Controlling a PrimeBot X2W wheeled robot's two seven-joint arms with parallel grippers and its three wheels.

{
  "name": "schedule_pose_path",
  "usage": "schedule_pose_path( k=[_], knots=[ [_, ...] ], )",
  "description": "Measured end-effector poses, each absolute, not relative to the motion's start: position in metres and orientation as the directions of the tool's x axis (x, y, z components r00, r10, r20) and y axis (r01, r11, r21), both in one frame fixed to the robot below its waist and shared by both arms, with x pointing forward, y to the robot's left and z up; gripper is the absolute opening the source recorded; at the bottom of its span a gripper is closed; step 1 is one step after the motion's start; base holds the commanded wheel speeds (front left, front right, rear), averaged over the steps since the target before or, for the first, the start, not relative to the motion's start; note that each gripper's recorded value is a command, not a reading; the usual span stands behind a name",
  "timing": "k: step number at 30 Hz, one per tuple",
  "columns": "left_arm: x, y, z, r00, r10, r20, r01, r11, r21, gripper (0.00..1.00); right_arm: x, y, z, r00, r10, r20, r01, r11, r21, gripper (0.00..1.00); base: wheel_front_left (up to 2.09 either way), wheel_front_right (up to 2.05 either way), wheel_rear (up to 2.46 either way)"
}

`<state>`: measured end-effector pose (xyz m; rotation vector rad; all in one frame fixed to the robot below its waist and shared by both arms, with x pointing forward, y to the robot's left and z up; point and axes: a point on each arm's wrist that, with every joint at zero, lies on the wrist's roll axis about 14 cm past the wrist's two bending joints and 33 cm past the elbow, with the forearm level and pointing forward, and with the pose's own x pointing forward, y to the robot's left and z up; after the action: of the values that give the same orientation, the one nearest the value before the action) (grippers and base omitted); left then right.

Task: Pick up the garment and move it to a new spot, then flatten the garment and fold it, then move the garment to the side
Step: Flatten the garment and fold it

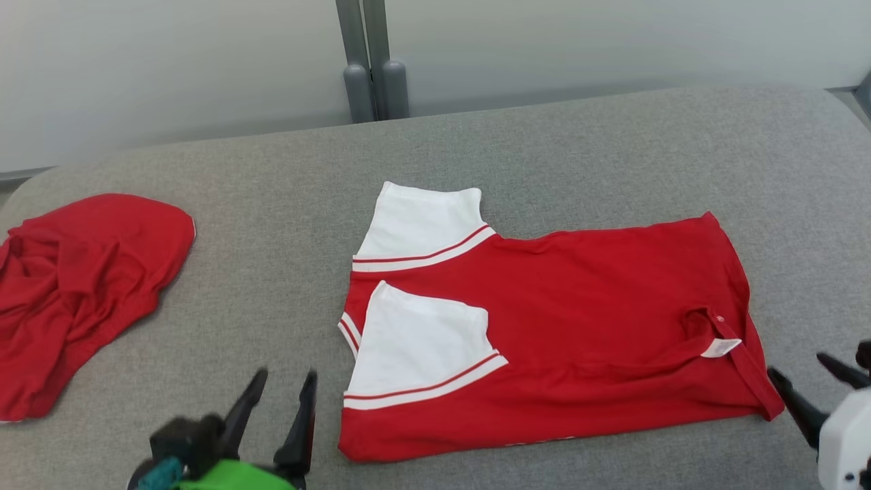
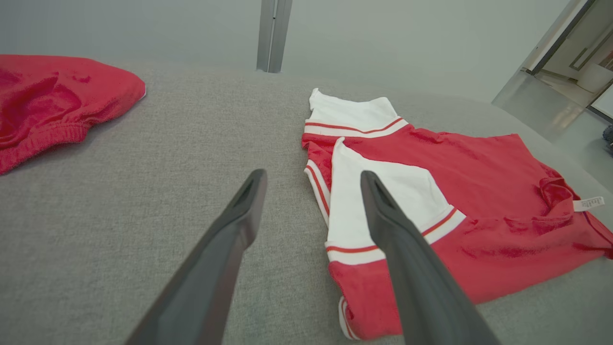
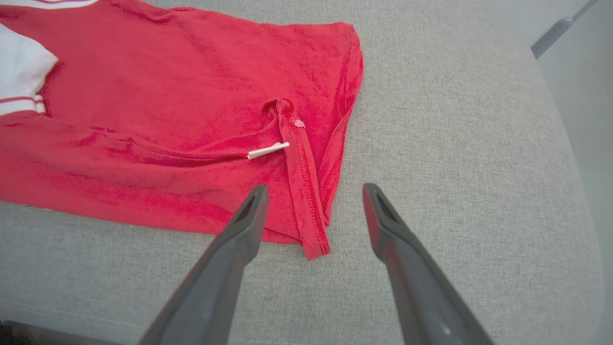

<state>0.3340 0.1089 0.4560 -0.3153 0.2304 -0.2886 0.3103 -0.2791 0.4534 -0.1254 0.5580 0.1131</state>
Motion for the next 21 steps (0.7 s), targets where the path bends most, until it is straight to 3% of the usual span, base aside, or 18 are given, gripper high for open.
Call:
schedule_pose_path(
  k=[5, 9, 16, 21],
  knots=[
    [0.401, 0.084, 0.496, 0.898, -0.426, -0.107, 0.388, 0.884, -0.262, 1.00, 0.370, -0.275, 0.492, 0.891, 0.069, -0.449, -0.143, 0.981, -0.133, 1.00, 0.00, 0.00, 0.00],
    [0.455, 0.059, 0.511, 0.862, -0.496, -0.105, 0.466, 0.856, -0.224, 1.00, 0.414, -0.279, 0.498, 0.890, 0.044, -0.454, -0.127, 0.980, -0.154, 1.00, 0.00, 0.00, 0.00],
    [0.512, 0.039, 0.451, 0.793, -0.541, -0.281, 0.480, 0.838, -0.260, 1.00, 0.462, -0.285, 0.438, 0.801, 0.009, -0.599, -0.153, 0.970, -0.189, 1.00, 0.00, 0.00, 0.00],
    [0.522, 0.041, 0.390, 0.735, -0.525, -0.429, 0.437, 0.850, -0.293, 1.00, 0.472, -0.284, 0.386, 0.717, 0.009, -0.697, -0.195, 0.963, -0.188, 1.00, 0.00, 0.00, 0.00]
  ],
)
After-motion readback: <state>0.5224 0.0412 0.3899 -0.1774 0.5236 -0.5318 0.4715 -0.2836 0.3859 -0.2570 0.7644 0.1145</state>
